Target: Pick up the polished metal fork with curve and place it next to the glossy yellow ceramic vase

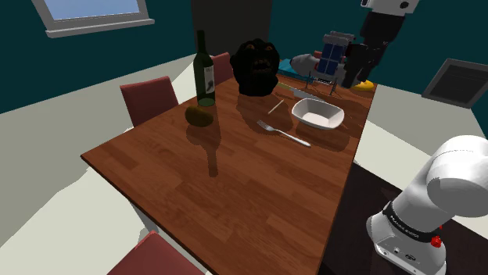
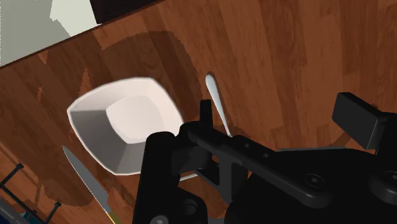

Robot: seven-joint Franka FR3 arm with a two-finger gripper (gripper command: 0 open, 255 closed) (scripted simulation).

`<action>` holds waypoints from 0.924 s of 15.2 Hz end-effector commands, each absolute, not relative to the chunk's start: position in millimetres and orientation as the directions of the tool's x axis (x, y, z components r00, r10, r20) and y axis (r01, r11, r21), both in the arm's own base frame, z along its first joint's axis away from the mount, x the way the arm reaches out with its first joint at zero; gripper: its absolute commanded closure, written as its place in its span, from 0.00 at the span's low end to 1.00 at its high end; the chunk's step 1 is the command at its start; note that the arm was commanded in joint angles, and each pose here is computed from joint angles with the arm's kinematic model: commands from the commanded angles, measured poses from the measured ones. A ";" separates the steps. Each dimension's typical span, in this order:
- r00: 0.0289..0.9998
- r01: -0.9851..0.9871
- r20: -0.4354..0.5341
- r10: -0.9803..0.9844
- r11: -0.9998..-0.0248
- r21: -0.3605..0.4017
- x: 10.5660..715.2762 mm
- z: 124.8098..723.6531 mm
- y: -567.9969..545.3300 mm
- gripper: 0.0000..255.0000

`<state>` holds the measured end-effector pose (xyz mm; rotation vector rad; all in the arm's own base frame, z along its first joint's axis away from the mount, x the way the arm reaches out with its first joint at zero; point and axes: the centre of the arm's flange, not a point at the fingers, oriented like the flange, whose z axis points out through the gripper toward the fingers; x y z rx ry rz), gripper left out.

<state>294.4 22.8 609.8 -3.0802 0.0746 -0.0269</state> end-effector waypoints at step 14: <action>0.999 -0.023 0.030 -0.024 -0.999 -0.039 410.1 485.1 32.9 0.00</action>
